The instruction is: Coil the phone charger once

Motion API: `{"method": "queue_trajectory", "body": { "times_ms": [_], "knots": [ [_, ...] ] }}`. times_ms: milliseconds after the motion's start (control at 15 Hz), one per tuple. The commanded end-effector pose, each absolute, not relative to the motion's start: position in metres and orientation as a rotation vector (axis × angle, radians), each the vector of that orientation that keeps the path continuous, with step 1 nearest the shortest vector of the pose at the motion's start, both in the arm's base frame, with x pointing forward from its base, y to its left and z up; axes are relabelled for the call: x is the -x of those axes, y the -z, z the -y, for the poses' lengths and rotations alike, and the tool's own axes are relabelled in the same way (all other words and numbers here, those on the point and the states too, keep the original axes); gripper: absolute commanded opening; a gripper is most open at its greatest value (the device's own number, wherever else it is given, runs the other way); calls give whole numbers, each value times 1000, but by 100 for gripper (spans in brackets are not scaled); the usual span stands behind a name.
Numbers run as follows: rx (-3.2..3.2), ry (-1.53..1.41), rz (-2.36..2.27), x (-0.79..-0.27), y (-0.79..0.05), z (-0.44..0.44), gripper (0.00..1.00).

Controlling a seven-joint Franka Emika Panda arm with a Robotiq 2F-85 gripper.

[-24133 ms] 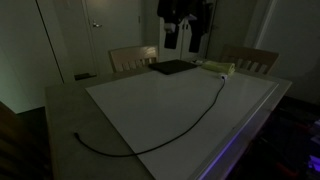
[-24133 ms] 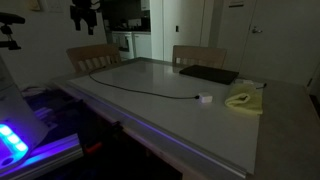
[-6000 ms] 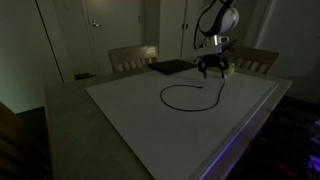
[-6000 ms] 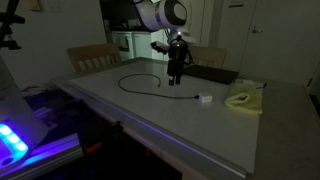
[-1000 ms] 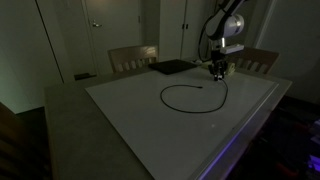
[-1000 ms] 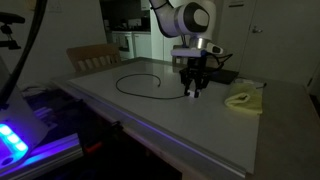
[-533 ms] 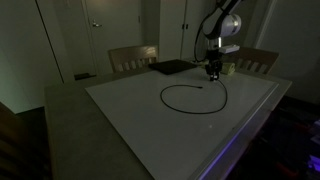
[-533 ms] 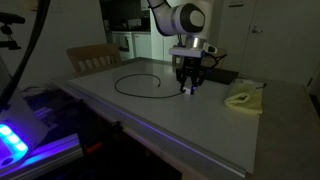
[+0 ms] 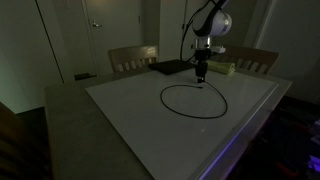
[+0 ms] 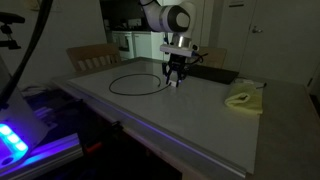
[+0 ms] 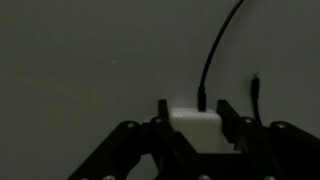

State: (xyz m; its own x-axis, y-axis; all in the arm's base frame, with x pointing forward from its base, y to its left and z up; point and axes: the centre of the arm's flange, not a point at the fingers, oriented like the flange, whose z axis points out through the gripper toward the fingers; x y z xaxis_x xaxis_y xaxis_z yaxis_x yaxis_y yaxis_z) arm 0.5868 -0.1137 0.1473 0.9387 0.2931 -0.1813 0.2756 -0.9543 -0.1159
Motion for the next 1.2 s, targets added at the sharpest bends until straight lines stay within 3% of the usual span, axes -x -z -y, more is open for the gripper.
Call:
{"method": "queue_trajectory", "body": {
  "times_ms": [0, 667, 733, 800, 933, 1000, 1133],
  "knots": [
    [2990, -298, 474, -587, -147, 116, 26],
    [2730, -288, 1326, -602, -136, 74, 26],
    [2795, -288, 1192, -597, -148, 83, 26],
    [2791, -289, 1205, -597, -148, 82, 51],
    [2793, -289, 1200, -597, -148, 82, 51],
    [2793, -289, 1199, -597, -148, 82, 26],
    [2755, -277, 1291, -601, -151, 76, 26]
  ]
}}
